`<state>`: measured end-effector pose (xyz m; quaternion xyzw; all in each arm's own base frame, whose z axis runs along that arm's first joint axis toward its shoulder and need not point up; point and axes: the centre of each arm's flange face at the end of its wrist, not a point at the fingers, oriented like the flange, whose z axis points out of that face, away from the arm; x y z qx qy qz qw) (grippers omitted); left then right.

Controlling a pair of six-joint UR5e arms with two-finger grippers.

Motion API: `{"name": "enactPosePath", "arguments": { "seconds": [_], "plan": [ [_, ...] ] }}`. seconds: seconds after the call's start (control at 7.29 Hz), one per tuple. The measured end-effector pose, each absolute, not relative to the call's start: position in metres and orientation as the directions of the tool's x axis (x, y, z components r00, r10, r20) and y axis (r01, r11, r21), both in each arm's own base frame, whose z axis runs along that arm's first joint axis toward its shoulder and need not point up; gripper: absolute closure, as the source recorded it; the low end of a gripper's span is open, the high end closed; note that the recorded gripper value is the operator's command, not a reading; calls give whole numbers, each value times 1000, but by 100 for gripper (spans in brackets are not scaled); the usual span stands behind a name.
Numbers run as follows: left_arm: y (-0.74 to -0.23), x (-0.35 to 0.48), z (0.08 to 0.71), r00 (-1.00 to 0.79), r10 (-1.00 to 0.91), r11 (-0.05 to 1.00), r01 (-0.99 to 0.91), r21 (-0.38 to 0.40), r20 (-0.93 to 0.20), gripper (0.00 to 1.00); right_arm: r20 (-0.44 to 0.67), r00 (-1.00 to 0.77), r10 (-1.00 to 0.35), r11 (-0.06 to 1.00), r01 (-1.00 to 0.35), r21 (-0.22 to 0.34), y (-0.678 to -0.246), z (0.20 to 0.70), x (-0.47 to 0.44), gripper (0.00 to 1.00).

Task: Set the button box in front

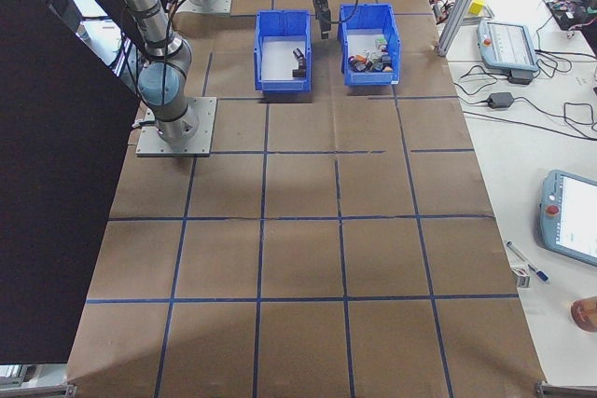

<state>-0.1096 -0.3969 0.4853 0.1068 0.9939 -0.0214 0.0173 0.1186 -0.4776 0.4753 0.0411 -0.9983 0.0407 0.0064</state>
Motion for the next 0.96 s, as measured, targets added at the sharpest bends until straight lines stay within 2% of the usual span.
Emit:
{"name": "enactPosePath", "arguments": {
  "seconds": [0.27, 0.55, 0.96],
  "plan": [
    [-409, -124, 489, -963, 267, 963, 268, -39, -39, 0, 12, -1000, -16, 999, -17, -39, -474, 476, 118, 0],
    [-416, -134, 489, -956, 291, 956, 292, -36, -37, 0, 10, -1000, -7, 1000, -7, -16, -473, 488, 118, 0],
    [-420, -140, 483, -955, 297, 954, 297, -30, -8, 0, 9, -1000, -6, 1000, -6, -7, -473, 494, 118, 0]
  ]
}}
